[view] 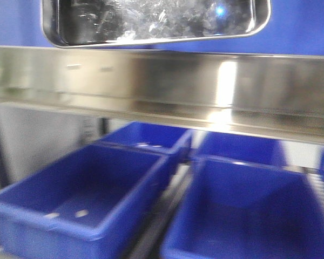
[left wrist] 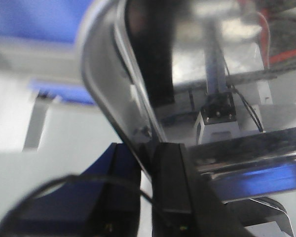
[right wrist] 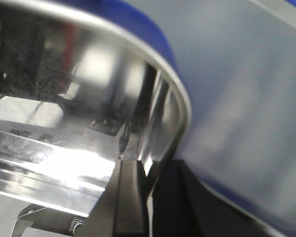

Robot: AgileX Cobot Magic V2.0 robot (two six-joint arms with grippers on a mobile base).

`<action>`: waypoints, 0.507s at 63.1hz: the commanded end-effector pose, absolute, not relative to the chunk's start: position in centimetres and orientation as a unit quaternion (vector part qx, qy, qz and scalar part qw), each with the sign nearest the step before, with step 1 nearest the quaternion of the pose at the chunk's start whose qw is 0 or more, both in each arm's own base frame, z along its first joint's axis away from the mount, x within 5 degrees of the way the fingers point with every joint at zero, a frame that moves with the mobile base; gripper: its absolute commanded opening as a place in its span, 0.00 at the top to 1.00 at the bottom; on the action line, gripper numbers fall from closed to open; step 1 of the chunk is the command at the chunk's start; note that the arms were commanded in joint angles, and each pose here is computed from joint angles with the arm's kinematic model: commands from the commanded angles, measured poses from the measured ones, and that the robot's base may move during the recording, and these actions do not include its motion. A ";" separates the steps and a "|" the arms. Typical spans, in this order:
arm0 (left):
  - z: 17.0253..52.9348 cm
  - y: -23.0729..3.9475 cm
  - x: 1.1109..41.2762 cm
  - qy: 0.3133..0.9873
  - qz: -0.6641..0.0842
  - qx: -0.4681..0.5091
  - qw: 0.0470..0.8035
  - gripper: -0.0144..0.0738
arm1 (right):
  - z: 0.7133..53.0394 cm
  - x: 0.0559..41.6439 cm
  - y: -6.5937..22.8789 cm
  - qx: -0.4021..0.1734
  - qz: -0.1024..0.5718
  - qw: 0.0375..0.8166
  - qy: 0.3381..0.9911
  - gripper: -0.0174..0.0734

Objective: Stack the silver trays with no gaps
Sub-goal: 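Position the held tray above the larger grey tray on the shelf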

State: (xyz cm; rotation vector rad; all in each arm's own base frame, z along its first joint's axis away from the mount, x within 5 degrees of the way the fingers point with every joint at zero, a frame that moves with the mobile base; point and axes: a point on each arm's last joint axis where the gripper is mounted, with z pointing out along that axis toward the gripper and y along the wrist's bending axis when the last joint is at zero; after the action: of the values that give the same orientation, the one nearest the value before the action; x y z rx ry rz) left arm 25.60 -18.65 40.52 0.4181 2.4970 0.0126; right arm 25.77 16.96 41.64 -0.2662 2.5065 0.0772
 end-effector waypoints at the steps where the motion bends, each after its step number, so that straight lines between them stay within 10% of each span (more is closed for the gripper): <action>1: 42.0 -18.6 24.3 0.936 -0.011 0.176 0.304 0.89 | 43.6 24.3 16.4 -0.106 0.048 0.319 0.941 0.75; 32: 42.0 -18.6 24.3 0.936 -0.011 0.176 0.304 0.89 | 43.6 24.3 16.4 -0.106 0.048 0.319 0.941 0.75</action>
State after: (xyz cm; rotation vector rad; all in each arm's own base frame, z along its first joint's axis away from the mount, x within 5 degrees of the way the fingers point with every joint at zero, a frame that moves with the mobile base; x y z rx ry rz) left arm 25.60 -18.65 40.52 0.4181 2.4970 0.0126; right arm 25.77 16.95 41.65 -0.2662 2.5057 0.0753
